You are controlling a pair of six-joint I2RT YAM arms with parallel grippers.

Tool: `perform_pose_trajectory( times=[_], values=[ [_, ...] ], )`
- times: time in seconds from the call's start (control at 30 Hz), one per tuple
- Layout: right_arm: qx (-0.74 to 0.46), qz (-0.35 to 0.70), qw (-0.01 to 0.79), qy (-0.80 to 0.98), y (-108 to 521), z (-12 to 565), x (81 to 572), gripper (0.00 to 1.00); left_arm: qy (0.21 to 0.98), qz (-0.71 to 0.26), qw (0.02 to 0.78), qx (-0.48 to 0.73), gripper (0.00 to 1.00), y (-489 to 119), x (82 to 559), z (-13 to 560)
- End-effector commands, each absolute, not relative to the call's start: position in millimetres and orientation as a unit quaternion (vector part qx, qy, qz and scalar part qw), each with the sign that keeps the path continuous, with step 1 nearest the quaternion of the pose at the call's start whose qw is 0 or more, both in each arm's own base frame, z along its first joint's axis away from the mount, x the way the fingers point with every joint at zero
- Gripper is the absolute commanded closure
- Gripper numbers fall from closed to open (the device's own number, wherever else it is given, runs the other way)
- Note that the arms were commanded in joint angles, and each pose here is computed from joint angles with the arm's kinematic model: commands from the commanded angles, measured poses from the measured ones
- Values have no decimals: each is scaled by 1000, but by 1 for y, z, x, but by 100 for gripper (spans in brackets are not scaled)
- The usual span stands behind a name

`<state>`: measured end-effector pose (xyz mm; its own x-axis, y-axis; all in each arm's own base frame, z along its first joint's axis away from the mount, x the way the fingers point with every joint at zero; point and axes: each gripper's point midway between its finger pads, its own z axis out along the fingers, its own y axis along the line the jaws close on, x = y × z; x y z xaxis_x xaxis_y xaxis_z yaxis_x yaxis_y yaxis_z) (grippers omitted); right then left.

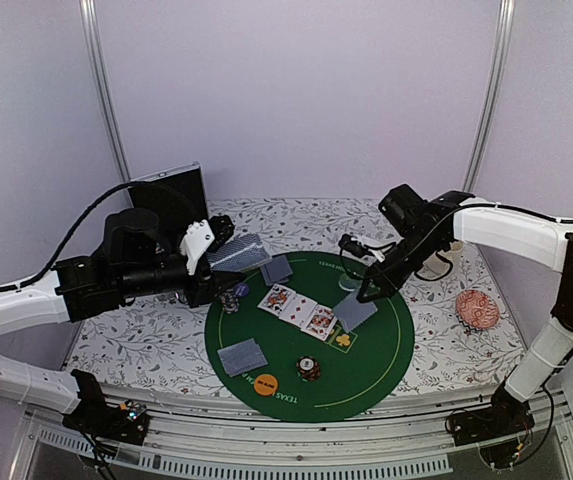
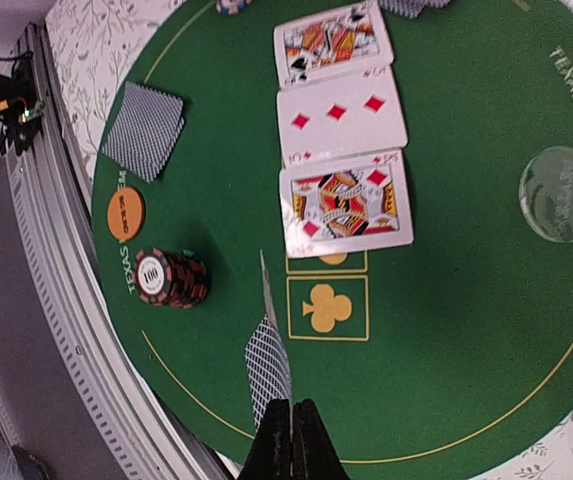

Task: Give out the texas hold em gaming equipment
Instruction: Place the poker card in the community card area.

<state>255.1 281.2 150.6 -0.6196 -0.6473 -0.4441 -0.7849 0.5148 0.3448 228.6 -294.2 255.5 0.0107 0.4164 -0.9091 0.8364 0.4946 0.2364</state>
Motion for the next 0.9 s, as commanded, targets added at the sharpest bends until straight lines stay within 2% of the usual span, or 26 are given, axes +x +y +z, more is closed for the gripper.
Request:
perform_pose_trajectory(
  times=[0.0, 0.1, 0.27, 0.47, 0.87],
  values=[
    [-455, 279, 48, 844, 289, 105, 230, 98, 669, -196, 549, 461, 49, -296, 229, 260],
    [-459, 254, 10, 851, 287, 74, 229, 98, 670, -194, 548, 462, 49, -296, 229, 259],
    [-461, 175, -1, 870, 276, 39, 252, 98, 669, -195, 549, 462, 49, -296, 229, 259],
    [-480, 136, 7, 867, 283, 23, 275, 98, 672, -193, 546, 462, 49, -296, 230, 256],
    [-504, 76, -5, 860, 279, 5, 288, 97, 671, -194, 546, 463, 49, -296, 230, 257]
  ],
)
